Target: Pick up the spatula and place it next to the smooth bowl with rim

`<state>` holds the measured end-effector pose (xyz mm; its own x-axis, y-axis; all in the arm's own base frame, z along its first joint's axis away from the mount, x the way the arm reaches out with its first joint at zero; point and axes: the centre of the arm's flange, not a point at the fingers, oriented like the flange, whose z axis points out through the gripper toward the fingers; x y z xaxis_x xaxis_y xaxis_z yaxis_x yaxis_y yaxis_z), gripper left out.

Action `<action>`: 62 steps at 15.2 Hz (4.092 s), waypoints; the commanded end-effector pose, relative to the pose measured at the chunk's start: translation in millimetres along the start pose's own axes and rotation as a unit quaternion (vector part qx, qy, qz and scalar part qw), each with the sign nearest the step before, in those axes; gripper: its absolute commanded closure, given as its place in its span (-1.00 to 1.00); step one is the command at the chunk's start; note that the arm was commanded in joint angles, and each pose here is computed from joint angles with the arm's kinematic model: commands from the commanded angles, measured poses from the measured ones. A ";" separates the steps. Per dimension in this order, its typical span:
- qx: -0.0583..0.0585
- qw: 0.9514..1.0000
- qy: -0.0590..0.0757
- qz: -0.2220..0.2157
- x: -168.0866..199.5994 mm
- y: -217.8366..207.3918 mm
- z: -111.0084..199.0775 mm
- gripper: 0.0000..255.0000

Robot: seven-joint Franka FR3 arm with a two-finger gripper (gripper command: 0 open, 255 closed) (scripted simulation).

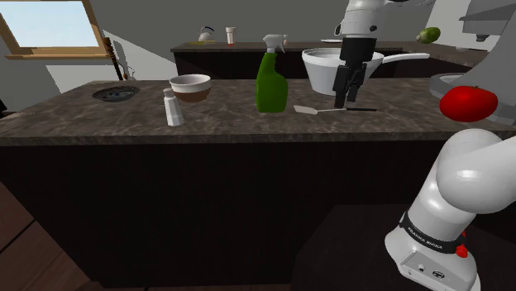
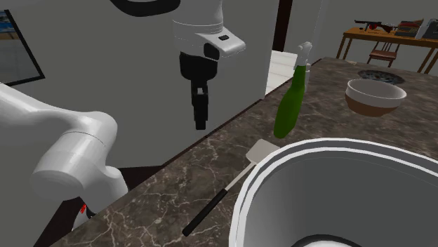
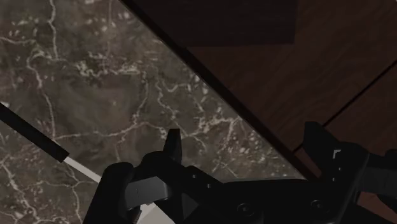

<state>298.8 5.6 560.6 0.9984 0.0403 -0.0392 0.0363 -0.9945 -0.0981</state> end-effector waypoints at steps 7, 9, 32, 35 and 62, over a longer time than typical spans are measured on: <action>-0.033 0.983 -0.015 -0.177 24.8 64.5 7.7 -1.00; -0.043 0.971 -0.020 -0.235 38.0 83.6 9.5 -1.00; -0.065 0.933 -0.030 -0.352 71.1 123.1 52.2 1.00; -0.065 0.933 -0.030 -0.352 71.1 123.1 52.2 1.00; -0.065 0.933 -0.030 -0.352 66.3 111.2 -68.6 1.00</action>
<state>372.1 -108.9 610.8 0.7216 0.6892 -0.0661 0.6907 -0.7231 0.0009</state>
